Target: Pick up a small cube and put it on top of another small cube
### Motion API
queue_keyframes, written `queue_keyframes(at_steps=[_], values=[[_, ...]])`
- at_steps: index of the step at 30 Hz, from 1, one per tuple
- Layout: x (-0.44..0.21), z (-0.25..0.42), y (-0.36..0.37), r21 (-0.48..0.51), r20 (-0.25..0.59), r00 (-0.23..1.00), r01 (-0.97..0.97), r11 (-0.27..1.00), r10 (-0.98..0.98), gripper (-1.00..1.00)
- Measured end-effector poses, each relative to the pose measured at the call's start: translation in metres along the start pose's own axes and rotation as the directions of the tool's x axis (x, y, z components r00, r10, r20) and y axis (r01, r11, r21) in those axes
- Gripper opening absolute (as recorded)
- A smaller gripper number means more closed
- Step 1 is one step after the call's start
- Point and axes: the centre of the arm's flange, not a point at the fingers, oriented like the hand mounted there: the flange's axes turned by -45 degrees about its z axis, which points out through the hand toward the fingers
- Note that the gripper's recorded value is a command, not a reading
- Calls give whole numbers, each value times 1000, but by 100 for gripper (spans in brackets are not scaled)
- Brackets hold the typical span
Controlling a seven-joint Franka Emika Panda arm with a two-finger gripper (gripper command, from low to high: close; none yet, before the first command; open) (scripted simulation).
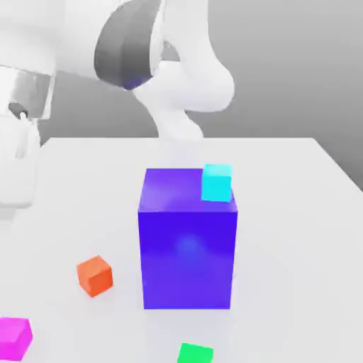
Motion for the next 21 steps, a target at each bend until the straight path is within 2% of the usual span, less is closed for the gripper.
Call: queue_keyframes(at_steps=[5,9,13,14,21], values=[[7,87,29,-75,95,971,-213,974,220,0],[7,152,61,-145,160,899,-386,911,407,0],[-3,211,72,-164,175,873,-431,887,456,0],[-7,225,74,-165,175,872,-432,887,457,-100],[-7,227,74,-164,175,871,-433,886,459,-100]])
